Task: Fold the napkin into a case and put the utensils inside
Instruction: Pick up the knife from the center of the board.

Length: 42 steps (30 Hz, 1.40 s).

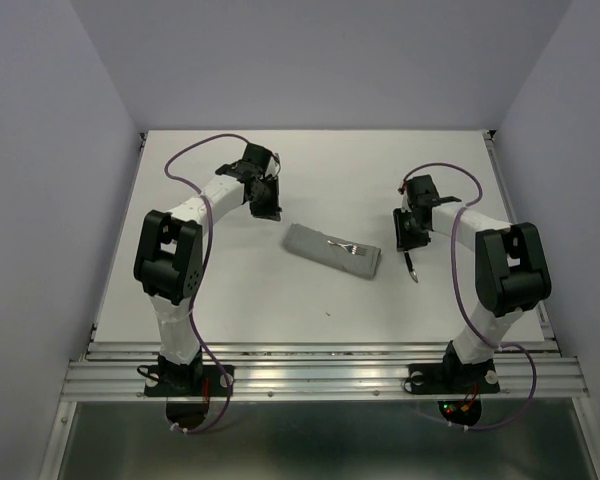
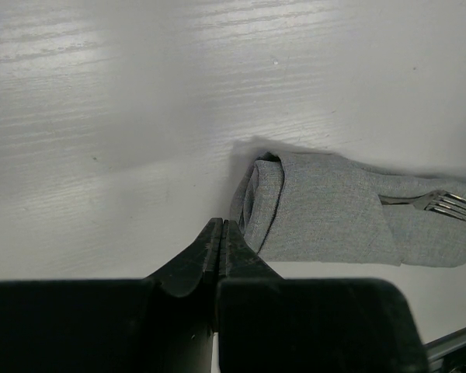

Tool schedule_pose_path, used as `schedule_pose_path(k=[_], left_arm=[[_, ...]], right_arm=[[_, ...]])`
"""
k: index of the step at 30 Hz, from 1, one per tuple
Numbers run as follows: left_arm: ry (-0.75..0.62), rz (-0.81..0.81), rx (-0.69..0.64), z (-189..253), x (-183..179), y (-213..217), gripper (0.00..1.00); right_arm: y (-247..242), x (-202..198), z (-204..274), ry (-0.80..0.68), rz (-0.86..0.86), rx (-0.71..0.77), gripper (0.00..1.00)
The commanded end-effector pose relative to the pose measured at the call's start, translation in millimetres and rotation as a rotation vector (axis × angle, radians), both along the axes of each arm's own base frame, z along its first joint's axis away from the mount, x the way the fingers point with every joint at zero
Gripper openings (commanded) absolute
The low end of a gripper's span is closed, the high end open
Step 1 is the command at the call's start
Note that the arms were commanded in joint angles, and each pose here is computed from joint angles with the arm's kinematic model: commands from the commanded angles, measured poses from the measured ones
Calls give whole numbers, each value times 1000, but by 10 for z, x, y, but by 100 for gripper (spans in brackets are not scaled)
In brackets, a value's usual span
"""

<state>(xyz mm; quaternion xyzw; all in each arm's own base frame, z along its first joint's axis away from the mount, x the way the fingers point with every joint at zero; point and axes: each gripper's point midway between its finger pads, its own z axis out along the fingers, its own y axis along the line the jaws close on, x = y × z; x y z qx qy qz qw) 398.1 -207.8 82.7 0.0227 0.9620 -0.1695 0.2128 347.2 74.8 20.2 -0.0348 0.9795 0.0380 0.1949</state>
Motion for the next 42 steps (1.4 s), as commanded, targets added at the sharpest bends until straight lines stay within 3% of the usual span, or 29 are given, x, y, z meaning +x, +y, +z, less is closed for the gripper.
schedule_pose_path(k=[1, 6, 9, 15, 32, 42], left_arm=[[-30, -6, -14, 134, 87, -19, 9], [-34, -8, -14, 155, 83, -30, 9], [-29, -8, -8, 134, 86, -25, 9], [-14, -20, -29, 93, 65, -68, 9], [-18, -17, -23, 109, 81, -60, 9], [-4, -4, 27, -21, 187, -15, 9]], right_arm=[[-83, -266, -224, 108, -18, -50, 33], [-87, -140, -224, 78, -26, -59, 6], [-70, -54, -123, 34, -19, -51, 1], [-82, 29, 168, -69, -26, -44, 1], [-56, 85, 456, -119, -26, -26, 1], [249, 67, 770, -140, 110, 30, 0]])
